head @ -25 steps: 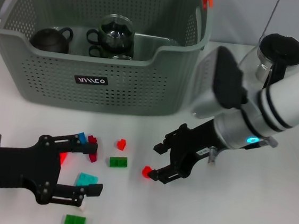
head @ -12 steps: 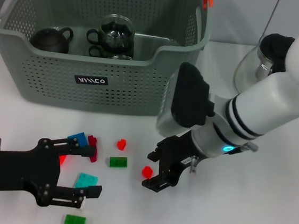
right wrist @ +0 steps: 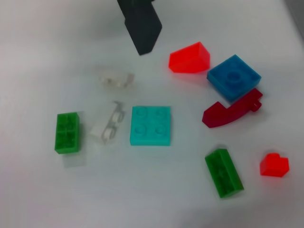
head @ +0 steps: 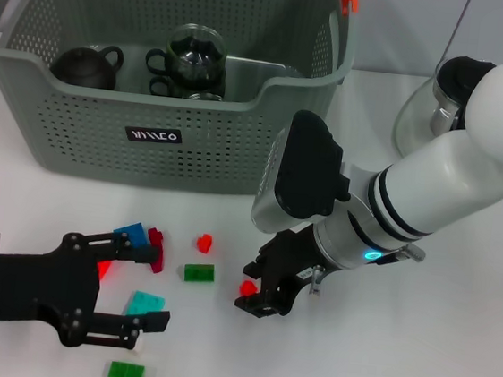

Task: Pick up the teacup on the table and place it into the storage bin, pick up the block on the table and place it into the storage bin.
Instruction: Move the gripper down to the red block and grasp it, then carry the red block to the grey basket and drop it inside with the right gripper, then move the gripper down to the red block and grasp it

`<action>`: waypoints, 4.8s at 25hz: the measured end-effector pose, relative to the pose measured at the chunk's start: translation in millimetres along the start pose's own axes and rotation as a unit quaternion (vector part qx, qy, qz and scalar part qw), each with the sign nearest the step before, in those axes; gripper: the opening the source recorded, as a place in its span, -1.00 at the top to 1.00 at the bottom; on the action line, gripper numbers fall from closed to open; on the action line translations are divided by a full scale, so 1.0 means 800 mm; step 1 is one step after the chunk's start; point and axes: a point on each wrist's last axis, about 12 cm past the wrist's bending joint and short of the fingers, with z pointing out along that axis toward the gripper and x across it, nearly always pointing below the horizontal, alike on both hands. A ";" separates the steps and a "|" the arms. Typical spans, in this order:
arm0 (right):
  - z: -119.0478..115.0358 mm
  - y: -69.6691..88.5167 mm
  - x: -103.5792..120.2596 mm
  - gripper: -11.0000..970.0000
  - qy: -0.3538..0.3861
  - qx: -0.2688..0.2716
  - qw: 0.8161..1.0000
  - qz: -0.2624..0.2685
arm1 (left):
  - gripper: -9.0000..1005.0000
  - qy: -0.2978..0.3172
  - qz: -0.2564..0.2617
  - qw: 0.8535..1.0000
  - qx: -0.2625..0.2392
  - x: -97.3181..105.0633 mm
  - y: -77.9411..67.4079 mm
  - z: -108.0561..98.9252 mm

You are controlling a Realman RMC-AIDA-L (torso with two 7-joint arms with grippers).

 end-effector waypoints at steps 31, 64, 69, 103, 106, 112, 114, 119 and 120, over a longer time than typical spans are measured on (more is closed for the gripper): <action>-0.172 -0.020 -0.088 0.58 -0.191 0.009 0.981 0.039 | -0.68 -0.027 -0.037 0.997 -0.070 0.026 -0.014 -0.032; -0.195 -0.046 -0.089 -0.69 -0.211 0.019 0.977 0.011 | -0.68 -0.013 -0.047 0.997 -0.055 0.032 -0.017 -0.030; -0.169 -0.025 -0.049 -0.87 -0.125 -0.036 0.992 -0.010 | -0.68 -0.006 -0.053 0.996 -0.065 0.036 -0.017 -0.034; 0.021 -0.010 -0.035 -0.84 -0.086 0.075 0.993 0.041 | -0.68 -0.005 -0.056 0.996 -0.068 0.036 -0.010 -0.026; 0.023 -0.010 -0.033 -0.79 -0.089 0.079 0.992 0.045 | -0.68 -0.005 -0.059 0.996 -0.067 0.037 -0.009 -0.024; 0.028 -0.010 -0.029 -0.64 -0.090 0.086 0.991 0.053 | -0.68 -0.005 -0.058 0.996 -0.064 0.036 -0.007 -0.022; 0.031 -0.008 -0.028 -0.59 -0.095 0.091 0.990 0.053 | -0.68 -0.004 -0.058 0.996 -0.064 0.035 -0.006 -0.022; 0.036 -0.006 -0.027 -0.47 -0.099 0.100 0.989 0.051 | -0.68 -0.005 -0.058 0.996 -0.062 0.035 -0.005 -0.021; 0.037 -0.005 -0.027 -0.39 -0.098 0.101 0.989 0.050 | -0.68 -0.005 -0.059 0.996 -0.062 0.035 -0.005 -0.021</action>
